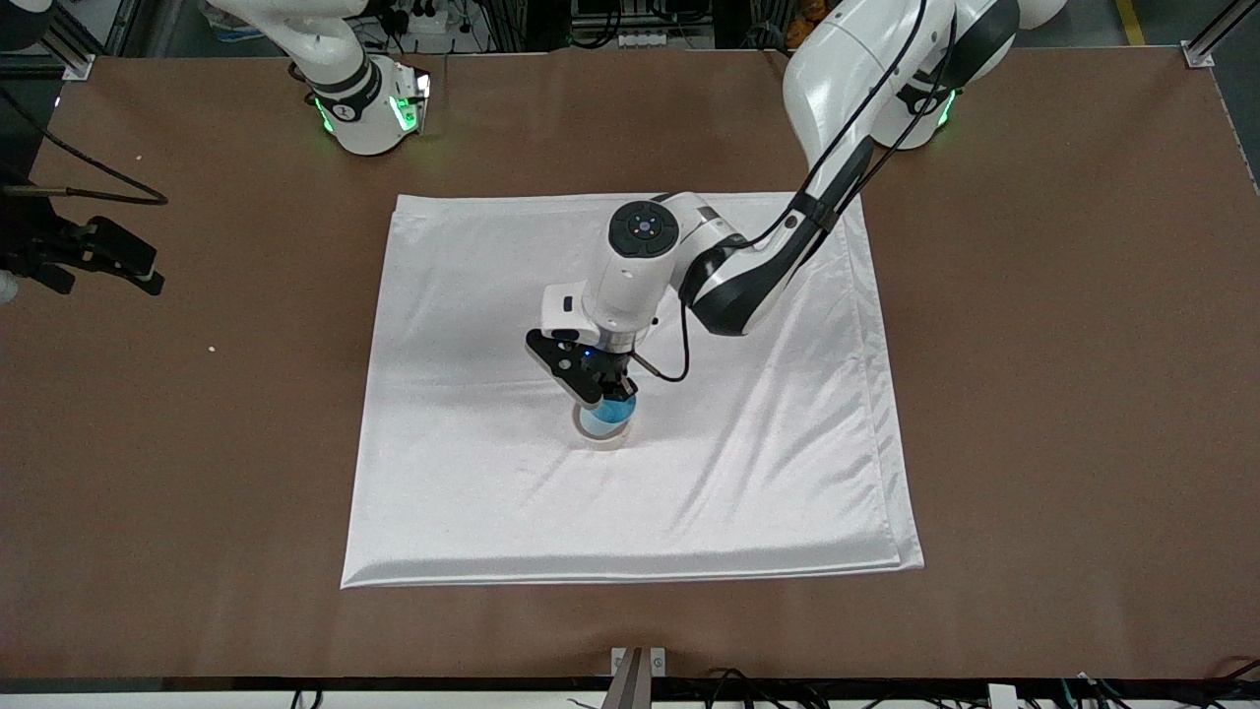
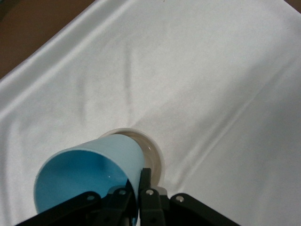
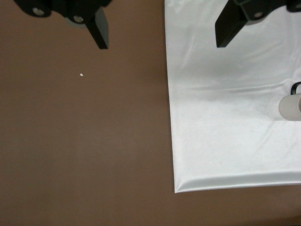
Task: Place blue cup into white mug on cloth
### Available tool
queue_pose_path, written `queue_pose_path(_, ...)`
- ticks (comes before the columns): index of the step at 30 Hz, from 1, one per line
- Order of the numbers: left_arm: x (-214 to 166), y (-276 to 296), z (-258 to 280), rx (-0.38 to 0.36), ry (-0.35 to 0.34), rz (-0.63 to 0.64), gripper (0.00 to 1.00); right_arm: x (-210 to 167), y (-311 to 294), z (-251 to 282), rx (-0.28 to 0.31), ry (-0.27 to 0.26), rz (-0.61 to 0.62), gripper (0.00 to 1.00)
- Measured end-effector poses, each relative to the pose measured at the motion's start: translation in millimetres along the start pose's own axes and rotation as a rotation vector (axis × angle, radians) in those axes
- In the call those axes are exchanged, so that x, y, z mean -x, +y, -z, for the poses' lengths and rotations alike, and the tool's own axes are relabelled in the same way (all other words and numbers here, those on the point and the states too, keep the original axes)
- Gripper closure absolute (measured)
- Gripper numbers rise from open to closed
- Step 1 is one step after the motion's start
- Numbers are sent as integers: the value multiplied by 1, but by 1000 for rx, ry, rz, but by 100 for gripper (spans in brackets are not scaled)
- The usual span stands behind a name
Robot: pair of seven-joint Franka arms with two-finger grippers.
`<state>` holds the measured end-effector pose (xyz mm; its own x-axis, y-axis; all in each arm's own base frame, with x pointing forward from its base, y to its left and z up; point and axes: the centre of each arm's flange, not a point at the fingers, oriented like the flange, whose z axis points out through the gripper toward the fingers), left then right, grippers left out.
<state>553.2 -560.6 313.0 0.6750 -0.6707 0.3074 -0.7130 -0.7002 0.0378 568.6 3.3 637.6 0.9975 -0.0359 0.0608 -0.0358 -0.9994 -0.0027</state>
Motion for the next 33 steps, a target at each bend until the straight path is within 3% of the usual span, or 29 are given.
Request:
queue_pose_path(23, 8, 5, -22, -4, -27, -12, 93, 0, 18, 11, 2, 10, -27, 0)
queue_pose_path(33, 9, 3, -24, -6, -29, -11, 49, 0, 32, 11, 4, 9, -47, 0)
